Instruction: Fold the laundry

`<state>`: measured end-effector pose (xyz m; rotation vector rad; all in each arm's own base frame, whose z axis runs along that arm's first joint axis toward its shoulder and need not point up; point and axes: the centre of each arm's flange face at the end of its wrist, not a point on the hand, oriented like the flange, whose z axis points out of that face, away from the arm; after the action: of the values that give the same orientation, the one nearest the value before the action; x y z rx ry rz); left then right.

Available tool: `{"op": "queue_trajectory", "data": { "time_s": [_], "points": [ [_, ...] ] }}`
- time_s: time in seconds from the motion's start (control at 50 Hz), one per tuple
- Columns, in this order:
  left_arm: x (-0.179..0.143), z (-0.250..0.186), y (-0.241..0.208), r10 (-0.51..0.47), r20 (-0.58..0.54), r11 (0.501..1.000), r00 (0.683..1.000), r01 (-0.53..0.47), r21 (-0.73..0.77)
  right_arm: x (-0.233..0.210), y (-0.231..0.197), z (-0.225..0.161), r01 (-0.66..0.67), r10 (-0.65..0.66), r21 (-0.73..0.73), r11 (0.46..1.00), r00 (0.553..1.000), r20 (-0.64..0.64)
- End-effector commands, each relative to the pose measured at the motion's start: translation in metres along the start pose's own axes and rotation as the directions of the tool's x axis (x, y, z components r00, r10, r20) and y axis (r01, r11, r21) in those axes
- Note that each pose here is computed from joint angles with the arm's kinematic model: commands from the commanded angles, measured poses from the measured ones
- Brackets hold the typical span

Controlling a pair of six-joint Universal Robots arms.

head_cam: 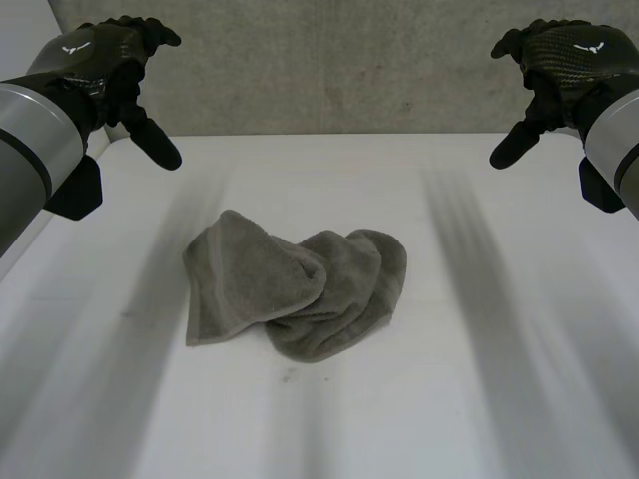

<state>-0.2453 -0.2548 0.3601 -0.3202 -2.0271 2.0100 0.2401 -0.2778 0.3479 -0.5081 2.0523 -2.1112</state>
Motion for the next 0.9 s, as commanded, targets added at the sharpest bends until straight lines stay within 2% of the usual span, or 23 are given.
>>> {"op": "queue_trajectory", "data": {
  "time_s": [0.02,0.12,0.16,0.18,0.22,0.3,0.32,0.46,0.52,0.7,0.78,0.9],
  "points": [
    [0.0,0.0,0.003,0.003,0.0,1.0,1.0,-0.003,-0.01,0.002,0.0,0.001,0.015,-0.015,0.0,1.0,1.0,0.009],
    [0.006,-0.003,0.015,0.004,-0.017,0.999,1.0,-0.005,-0.051,-0.006,0.009,0.004,0.143,-0.142,-0.018,0.989,0.987,0.077],
    [0.009,-0.006,0.025,0.003,-0.025,0.996,1.0,-0.005,-0.086,-0.013,0.034,0.009,0.288,-0.276,-0.069,0.955,0.95,0.148],
    [0.017,-0.009,0.039,0.005,-0.05,0.992,0.999,-0.012,-0.127,-0.013,0.034,0.009,0.289,-0.277,-0.069,0.955,0.949,0.149],
    [0.025,-0.014,0.056,0.009,-0.076,0.983,0.997,-0.023,-0.18,-0.017,0.047,0.013,0.389,-0.37,-0.089,0.917,0.912,0.176],
    [0.053,-0.026,0.103,0.024,-0.14,0.96,0.99,-0.062,-0.272,-0.017,0.052,0.015,0.399,-0.378,-0.108,0.91,0.91,0.171],
    [0.053,-0.026,0.103,0.024,-0.141,0.96,0.99,-0.062,-0.272,-0.014,0.054,0.016,0.397,-0.376,-0.116,0.911,0.912,0.165],
    [0.061,-0.024,0.156,0.083,-0.056,0.963,0.995,-0.094,-0.251,-0.014,0.061,0.019,0.397,-0.373,-0.132,0.908,0.912,0.173],
    [0.067,-0.018,0.171,0.089,-0.055,0.963,0.994,-0.1,-0.251,-0.019,0.066,0.019,0.399,-0.371,-0.142,0.906,0.91,0.186],
    [0.073,0.0,0.201,0.104,-0.062,0.947,0.993,-0.118,-0.298,-0.03,0.099,0.024,0.398,-0.348,-0.201,0.895,0.905,0.243],
    [0.074,0.005,0.205,0.106,-0.061,0.947,0.992,-0.119,-0.298,-0.05,0.105,0.026,0.382,-0.328,-0.165,0.909,0.901,0.283],
    [0.067,0.001,0.195,0.104,-0.04,0.951,0.994,-0.111,-0.288,-0.081,0.126,0.047,0.279,-0.234,-0.059,0.958,0.886,0.4]
  ]
}}
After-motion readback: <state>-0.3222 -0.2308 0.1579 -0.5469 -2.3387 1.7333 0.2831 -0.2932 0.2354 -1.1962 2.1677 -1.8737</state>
